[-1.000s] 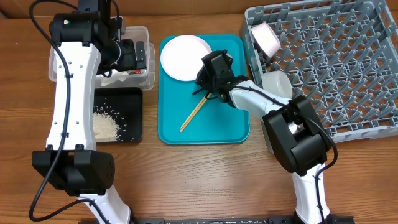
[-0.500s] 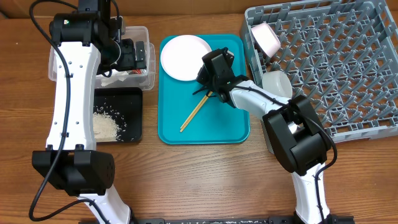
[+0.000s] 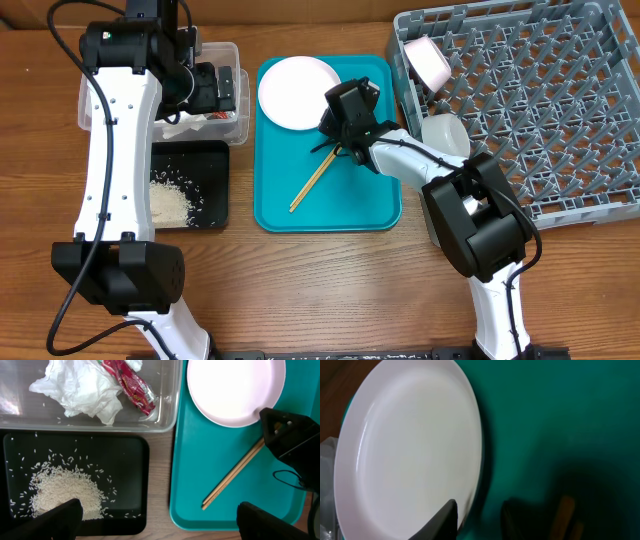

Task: Sort waste into correct bins and load items into the dishwasher
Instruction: 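Pinch the pink plate rim with the right gripper and tilt it up, then carry the pink plate right and lower it into the dish rack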

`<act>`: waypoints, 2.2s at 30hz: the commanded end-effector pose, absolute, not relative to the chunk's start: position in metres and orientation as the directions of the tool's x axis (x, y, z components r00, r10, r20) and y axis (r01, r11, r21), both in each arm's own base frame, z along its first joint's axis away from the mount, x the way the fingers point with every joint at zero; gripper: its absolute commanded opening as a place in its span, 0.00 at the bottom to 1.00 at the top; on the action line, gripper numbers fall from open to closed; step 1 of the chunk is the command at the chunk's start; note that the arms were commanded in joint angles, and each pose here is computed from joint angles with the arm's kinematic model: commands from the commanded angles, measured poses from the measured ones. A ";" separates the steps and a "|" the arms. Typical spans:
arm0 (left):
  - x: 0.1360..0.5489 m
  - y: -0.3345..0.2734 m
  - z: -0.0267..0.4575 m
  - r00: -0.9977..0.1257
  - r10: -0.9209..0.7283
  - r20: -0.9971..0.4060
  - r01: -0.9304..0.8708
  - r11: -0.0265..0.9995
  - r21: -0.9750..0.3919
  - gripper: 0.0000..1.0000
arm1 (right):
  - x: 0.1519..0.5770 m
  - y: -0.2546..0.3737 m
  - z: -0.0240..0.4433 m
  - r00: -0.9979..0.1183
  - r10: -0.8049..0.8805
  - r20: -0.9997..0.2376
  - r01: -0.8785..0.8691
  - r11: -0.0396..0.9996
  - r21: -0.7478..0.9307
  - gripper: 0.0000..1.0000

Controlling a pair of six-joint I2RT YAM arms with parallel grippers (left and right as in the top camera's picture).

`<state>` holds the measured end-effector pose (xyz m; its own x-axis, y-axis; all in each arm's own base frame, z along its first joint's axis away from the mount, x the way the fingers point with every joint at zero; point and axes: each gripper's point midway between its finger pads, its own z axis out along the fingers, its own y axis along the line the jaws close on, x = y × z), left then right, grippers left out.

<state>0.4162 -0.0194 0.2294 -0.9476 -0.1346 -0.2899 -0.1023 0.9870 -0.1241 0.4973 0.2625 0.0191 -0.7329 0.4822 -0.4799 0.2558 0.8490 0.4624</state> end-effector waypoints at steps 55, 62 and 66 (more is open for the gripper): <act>0.417 -0.020 0.235 -0.944 -0.112 -0.310 -0.080 0.990 -0.114 1.00 | 0.490 0.156 0.305 -0.454 -0.084 -0.887 0.027 0.994 -0.108 0.04; 0.417 -0.020 0.235 -0.944 -0.112 -0.310 -0.080 0.990 -0.114 1.00 | 0.459 0.053 0.362 -0.439 -0.234 -0.868 0.446 0.781 -0.436 0.04; 0.417 -0.020 0.235 -0.944 -0.112 -0.310 -0.080 0.990 -0.114 1.00 | 0.462 0.021 0.366 -0.495 -0.291 -0.819 0.482 0.692 -0.537 0.04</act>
